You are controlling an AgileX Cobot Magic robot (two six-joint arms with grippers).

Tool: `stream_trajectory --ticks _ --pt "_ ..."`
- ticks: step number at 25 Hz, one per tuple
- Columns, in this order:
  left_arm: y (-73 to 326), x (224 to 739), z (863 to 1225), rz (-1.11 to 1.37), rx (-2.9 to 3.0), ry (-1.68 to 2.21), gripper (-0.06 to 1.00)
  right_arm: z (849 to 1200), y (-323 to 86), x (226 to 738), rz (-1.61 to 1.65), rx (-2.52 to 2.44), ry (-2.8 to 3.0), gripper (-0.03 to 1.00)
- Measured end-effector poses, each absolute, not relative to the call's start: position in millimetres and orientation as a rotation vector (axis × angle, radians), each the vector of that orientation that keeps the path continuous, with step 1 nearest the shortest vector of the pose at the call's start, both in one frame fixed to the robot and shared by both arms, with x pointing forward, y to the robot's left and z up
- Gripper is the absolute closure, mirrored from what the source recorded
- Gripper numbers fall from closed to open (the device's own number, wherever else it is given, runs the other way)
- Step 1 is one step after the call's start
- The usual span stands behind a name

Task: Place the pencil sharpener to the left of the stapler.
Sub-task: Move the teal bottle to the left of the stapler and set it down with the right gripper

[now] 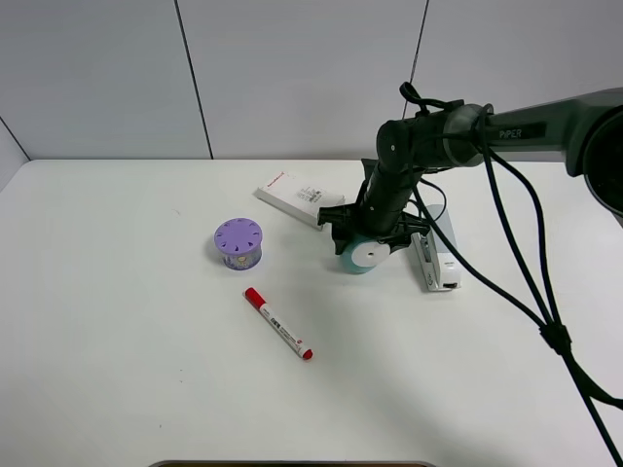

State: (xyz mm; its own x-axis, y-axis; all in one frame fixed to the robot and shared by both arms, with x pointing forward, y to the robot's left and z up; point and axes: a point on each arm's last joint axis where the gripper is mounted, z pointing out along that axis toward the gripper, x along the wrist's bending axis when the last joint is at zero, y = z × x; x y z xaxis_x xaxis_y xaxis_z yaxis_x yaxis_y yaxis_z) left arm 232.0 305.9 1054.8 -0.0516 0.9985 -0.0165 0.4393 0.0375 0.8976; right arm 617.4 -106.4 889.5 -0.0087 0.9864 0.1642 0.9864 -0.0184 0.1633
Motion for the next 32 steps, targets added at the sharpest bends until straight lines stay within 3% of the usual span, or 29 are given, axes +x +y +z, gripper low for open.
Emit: stream_trajectory --ticks 32 --pt "305.9 232.0 1054.8 0.972 1.492 1.587 -0.01 889.5 -106.4 617.4 -0.366 -2.210 -2.202 0.29"
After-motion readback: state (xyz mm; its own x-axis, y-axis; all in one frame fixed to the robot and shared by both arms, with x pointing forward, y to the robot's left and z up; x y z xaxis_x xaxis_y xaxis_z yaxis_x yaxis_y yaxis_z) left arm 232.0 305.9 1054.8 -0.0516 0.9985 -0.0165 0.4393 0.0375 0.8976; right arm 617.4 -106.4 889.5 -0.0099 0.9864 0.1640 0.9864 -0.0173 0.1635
